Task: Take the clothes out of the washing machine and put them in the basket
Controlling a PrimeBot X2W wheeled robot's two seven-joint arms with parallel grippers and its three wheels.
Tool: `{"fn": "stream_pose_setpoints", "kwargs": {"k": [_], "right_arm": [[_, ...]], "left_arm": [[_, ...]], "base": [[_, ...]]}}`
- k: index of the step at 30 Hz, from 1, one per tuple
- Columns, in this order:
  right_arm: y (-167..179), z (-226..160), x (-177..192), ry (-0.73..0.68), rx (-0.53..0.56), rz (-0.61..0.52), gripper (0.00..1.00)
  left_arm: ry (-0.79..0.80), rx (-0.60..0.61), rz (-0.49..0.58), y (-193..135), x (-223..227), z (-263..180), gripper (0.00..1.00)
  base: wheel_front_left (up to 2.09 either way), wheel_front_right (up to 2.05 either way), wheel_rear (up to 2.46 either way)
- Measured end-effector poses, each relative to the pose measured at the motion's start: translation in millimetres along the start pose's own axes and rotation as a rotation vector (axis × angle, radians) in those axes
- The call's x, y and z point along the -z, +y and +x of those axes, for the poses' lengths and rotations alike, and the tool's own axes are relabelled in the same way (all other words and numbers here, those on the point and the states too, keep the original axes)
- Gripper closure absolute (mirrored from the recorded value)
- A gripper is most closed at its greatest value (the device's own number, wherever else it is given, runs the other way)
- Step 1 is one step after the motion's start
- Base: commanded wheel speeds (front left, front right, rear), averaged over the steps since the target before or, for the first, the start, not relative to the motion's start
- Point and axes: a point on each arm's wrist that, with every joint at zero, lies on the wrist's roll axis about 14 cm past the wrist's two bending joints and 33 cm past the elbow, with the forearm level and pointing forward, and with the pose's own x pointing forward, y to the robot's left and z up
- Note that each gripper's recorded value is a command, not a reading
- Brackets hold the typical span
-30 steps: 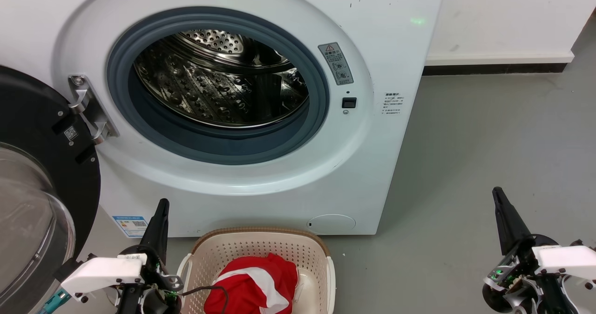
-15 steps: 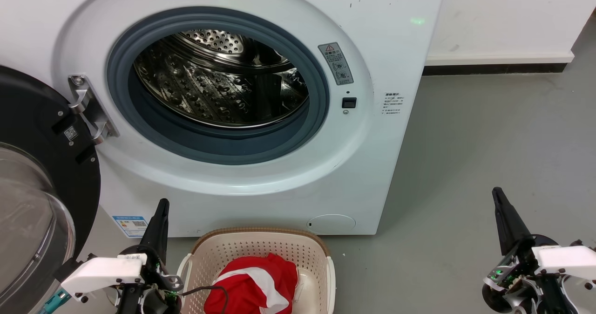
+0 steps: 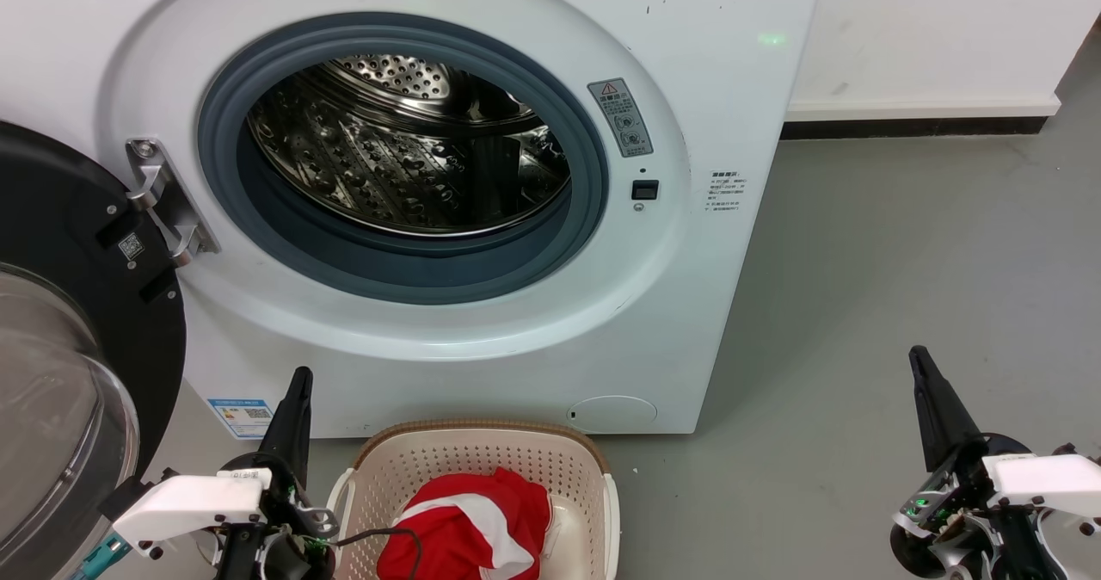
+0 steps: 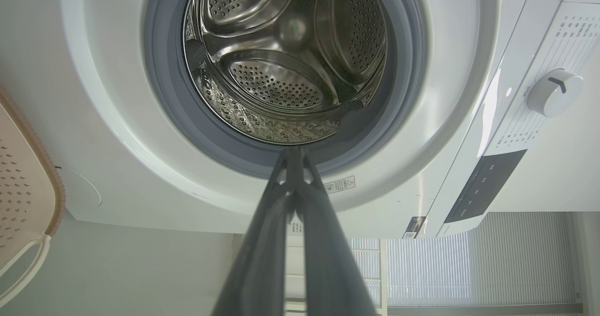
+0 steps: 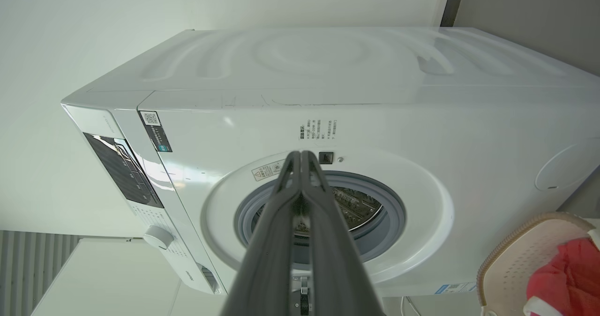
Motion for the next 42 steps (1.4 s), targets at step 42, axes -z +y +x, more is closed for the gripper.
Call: {"fn": "stream_pose_setpoints", "kwargs": {"k": [42], "right_arm": [[-0.3, -0.1, -0.1, 0.002, 0.001, -0.001, 1.00]], "left_arm": [[0.000, 0.000, -0.001, 0.0, 0.0, 0.0, 1.00]], "base": [[0.00, 0.00, 0.00]]}}
